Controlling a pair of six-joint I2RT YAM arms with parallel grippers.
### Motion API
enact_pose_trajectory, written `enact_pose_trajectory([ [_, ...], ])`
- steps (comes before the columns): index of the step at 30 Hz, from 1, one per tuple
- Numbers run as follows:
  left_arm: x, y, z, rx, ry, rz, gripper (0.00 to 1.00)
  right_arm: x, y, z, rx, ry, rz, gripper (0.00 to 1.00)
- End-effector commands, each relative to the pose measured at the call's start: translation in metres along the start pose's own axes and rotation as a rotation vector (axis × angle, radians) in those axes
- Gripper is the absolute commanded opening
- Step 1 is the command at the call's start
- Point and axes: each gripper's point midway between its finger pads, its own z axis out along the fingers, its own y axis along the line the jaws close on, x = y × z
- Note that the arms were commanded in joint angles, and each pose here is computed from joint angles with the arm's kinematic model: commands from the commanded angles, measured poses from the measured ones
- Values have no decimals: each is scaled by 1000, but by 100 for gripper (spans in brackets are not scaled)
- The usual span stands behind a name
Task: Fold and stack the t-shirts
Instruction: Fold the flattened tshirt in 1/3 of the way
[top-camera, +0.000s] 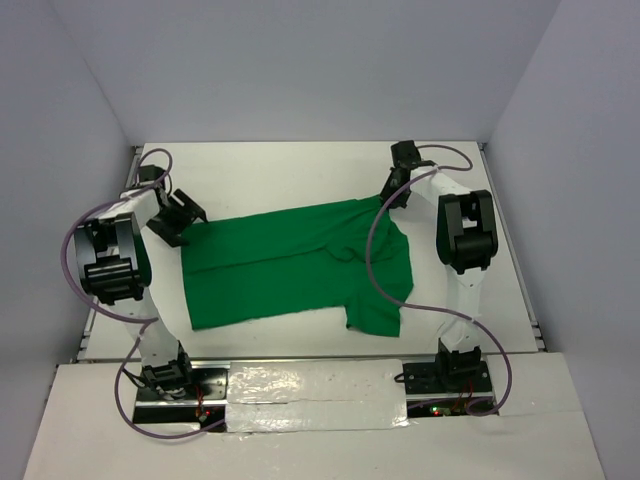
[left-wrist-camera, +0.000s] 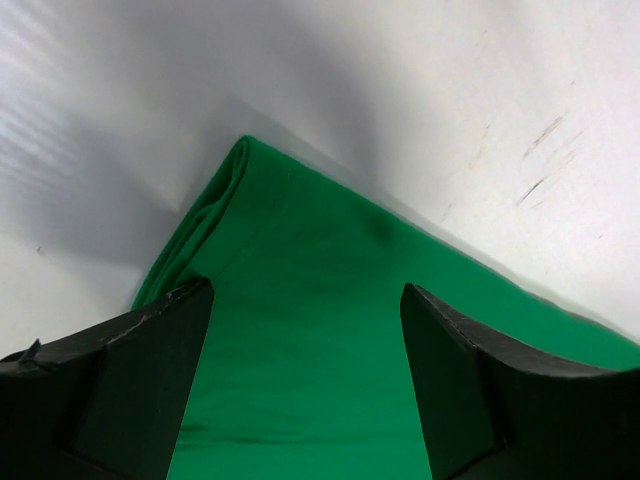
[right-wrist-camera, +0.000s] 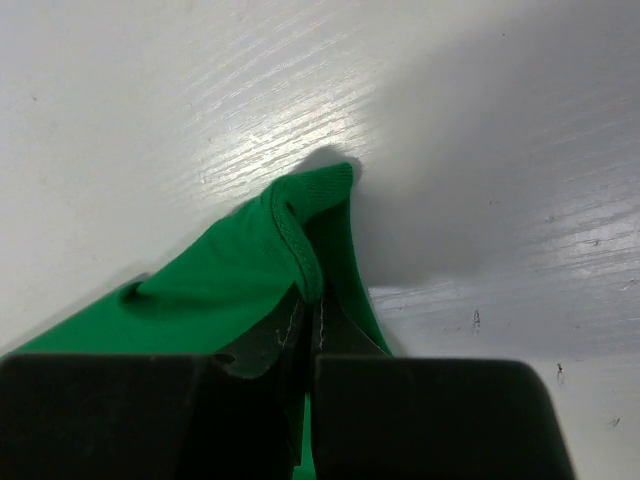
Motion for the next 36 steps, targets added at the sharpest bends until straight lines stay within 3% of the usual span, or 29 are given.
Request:
enact_pose_trajectory([
  [1, -8, 1, 14, -16, -2, 12, 89, -22, -8, -5, 41, -73, 41, 0],
  [13, -53, -41, 21, 28, -21, 9, 89, -69, 9, 10, 33, -132, 8, 0],
  [20, -65, -51, 31, 46, -14, 12, 90, -72, 19, 18, 23, -108, 14, 1],
  [22, -66, -54, 31, 54, -13, 14, 93, -68, 20, 14, 16, -98, 21, 23],
  [23, -68, -57, 28, 66, -20, 18, 96, -68, 18, 11, 20, -101, 26, 53],
  [26, -78, -67, 8, 93, -53, 35, 99, -83, 16, -26, 30, -176, 20, 92],
  [28, -86, -75, -14, 109, -98, 46, 99, -90, 13, -46, 42, -216, 16, 94],
  [32, -96, -76, -67, 105, -208, 71, 99, -116, 19, -136, -19, -378, -2, 94],
  [36, -84, -63, -118, 114, -309, 85, 99, -82, 1, -175, -61, -395, -19, 91],
])
